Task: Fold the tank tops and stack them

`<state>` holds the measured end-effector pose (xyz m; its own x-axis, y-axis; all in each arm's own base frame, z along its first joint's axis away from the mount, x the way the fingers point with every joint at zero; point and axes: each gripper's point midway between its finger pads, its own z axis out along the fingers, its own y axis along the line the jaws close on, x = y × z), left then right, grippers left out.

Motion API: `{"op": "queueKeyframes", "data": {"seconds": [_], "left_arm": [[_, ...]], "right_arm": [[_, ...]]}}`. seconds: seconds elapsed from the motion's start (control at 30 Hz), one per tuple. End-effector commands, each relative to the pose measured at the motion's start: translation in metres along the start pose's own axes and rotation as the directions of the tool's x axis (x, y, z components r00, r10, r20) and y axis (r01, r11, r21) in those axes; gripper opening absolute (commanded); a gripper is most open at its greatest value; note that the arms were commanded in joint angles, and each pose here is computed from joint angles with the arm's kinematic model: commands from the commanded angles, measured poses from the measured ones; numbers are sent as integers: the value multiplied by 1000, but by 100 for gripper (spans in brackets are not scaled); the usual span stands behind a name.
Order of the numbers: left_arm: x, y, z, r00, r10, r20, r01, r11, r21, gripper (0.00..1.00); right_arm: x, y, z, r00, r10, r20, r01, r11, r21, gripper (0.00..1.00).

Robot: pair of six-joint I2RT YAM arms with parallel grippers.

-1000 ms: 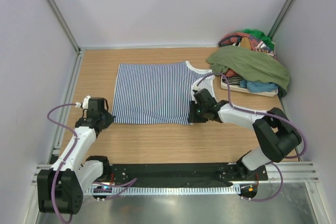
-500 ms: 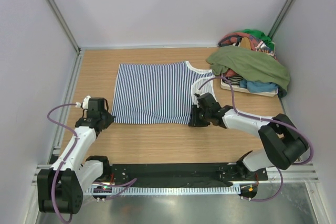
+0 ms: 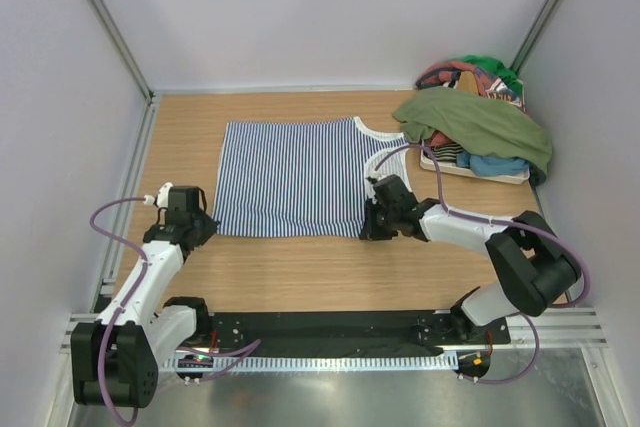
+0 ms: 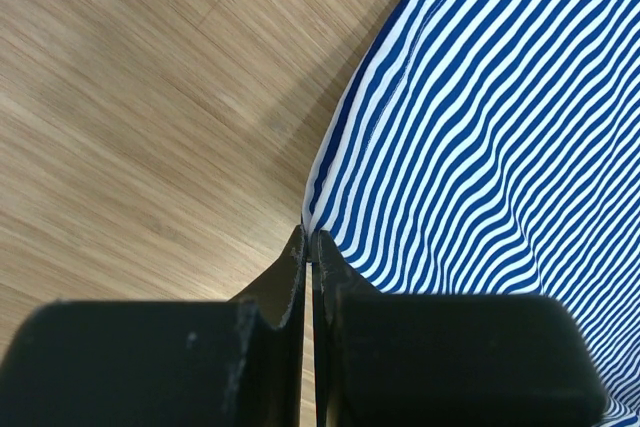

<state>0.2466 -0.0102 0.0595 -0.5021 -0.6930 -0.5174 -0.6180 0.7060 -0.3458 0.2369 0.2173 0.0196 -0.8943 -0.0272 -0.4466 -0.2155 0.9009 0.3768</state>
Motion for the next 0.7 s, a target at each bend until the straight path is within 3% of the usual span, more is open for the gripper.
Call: {"op": "queueKeyframes", "data": {"seconds": [0.0,0.23,0.37,0.57,0.67], "left_arm": [[-15,-9,-6,999,-1,39,0,1000,19,0],[-35,-28,-20,998,-17,58,14,999,49,0],[-49,-40,-41,999,-5,52,2,998,64,0],[-21,-19,-47,999,-33,26,31,996,79,0],[6,-12,-40,995,-88,-54,93,992,89,0]], "right_arm": [[-19,13,-7,999,-20,37,21,999,-31,1],[-59,14,-30,995,-36,96,31,998,57,1],[-80,30,-51,989,-25,142,22,1000,21,1],[-27,21,-53,993,83,78,-80,996,-39,1],[7,5,-45,993,115,22,-114,993,-17,1]]}}
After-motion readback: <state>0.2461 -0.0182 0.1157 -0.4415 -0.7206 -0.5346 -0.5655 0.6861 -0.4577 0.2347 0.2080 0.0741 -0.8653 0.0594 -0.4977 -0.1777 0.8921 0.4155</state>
